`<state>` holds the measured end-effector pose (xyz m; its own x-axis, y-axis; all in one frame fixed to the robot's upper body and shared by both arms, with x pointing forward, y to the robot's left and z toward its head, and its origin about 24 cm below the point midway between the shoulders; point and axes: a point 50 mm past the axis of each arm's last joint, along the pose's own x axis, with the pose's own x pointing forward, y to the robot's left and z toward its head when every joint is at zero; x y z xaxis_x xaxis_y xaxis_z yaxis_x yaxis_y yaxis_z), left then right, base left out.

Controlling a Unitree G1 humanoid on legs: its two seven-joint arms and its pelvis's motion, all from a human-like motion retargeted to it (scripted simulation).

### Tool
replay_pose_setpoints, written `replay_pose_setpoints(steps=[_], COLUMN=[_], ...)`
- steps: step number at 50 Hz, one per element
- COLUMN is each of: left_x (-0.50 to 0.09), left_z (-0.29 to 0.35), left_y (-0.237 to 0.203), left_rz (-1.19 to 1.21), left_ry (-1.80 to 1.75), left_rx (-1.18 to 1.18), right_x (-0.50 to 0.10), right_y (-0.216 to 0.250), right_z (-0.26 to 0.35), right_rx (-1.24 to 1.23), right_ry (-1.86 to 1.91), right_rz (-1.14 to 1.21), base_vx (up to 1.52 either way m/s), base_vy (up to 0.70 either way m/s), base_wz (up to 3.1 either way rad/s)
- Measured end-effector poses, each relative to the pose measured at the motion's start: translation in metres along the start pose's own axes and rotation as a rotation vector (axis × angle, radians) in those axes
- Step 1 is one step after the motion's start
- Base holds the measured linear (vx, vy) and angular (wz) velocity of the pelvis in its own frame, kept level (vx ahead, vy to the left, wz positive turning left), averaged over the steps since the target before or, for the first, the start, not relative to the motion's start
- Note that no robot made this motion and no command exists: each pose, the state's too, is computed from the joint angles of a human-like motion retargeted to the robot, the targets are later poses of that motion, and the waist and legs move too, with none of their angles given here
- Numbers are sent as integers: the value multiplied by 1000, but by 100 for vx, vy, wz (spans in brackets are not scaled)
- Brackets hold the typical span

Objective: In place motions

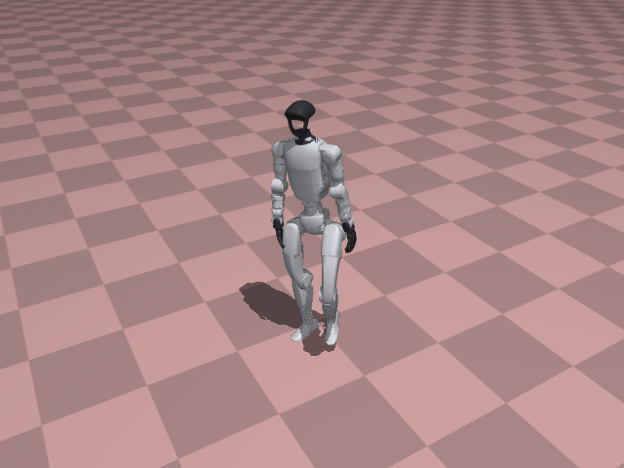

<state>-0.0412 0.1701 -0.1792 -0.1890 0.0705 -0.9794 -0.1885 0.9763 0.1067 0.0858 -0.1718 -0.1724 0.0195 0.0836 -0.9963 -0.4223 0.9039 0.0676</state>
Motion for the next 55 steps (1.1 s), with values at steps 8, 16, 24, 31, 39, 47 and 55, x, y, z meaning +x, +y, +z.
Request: replay_pose_setpoints(steps=[8, 16, 24, 31, 39, 47, 55], left_x=[-6, -12, -5, -2, -6, -15, -60], left_z=[-75, -105, -71, -26, 7, 67, 180], left_y=[-12, -10, -3, 13, 20, -10, -48], left_rz=[-339, -371, -307, -229, -154, -149, -229], left_ry=[281, 392, 265, 146, 124, -57, -443], left_rx=[151, 165, 52, 67, 128, 221, 222], right_x=[-18, -38, -20, -16, -9, 1, -5], right_y=[29, 45, 44, 40, 18, -4, -11], right_z=[108, 154, 117, 105, 75, 0, -95], right_rx=[-192, -356, -268, -239, -201, -40, 194], right_ry=[-334, -508, -406, -361, -304, -100, 180], right_rz=[39, 41, 59, 58, -11, -93, -67], base_vx=[2, 3, 0, -25, -16, -23, -22], base_vy=[0, -1, 2, 12, 11, 7, 2], base_wz=[-23, 30, 31, 64, -7, -11, 53])
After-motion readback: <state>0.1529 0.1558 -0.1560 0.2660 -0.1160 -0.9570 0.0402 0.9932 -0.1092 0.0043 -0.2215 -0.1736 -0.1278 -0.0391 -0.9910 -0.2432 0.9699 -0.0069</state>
